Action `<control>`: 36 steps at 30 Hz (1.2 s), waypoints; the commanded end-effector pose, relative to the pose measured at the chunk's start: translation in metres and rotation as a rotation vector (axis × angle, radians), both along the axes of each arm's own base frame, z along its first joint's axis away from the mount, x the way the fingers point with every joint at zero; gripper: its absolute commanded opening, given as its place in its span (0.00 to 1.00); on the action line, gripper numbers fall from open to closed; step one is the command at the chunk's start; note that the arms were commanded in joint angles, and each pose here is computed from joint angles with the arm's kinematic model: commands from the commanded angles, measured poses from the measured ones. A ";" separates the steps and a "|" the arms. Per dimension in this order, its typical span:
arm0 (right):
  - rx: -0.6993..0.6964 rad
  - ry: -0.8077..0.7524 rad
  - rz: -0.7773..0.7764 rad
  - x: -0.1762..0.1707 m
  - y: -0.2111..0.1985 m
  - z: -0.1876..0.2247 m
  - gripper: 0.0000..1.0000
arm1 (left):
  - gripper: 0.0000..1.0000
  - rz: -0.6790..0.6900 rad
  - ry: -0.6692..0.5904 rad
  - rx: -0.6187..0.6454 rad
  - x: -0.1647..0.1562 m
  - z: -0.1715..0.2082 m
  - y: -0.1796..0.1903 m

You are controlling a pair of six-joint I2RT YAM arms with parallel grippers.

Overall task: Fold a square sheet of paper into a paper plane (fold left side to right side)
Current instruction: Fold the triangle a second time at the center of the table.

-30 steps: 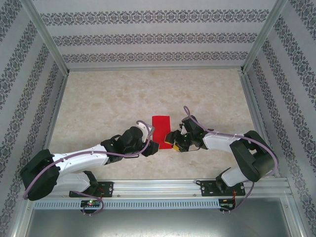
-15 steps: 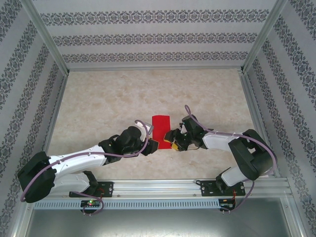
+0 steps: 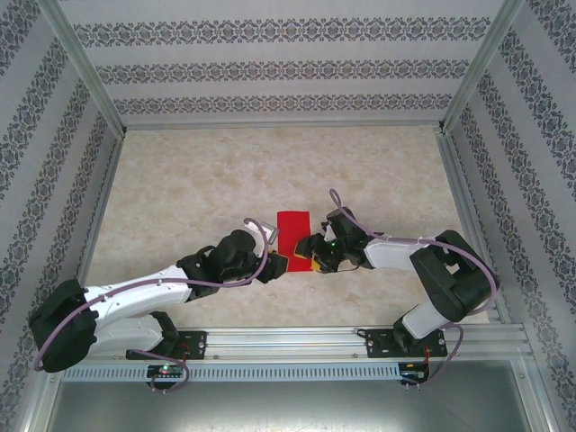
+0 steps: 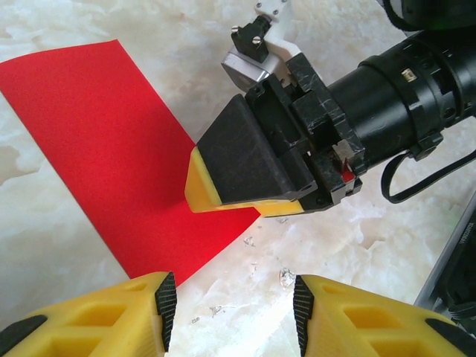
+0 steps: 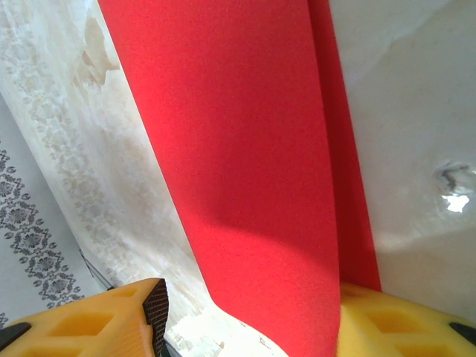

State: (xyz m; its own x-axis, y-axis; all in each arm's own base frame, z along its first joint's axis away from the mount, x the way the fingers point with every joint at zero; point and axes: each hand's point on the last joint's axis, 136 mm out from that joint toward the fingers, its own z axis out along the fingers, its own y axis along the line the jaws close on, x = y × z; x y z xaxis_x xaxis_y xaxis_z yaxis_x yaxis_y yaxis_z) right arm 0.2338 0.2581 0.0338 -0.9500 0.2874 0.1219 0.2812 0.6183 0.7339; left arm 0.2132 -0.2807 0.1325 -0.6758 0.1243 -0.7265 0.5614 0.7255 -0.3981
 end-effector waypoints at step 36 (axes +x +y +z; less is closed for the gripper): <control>0.078 -0.077 0.034 0.060 0.015 0.038 0.54 | 0.62 -0.005 -0.105 0.482 0.010 -0.060 -0.060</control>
State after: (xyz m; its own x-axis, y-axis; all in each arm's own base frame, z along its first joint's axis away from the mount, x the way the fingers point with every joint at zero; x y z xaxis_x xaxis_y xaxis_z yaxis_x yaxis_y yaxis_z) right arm 0.2889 0.2717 0.0673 -0.9623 0.2609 0.0772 0.2183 0.5709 0.7914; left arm 0.2185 -0.3520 0.0752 -0.6013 0.4357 -0.6698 0.6199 0.7833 -0.0470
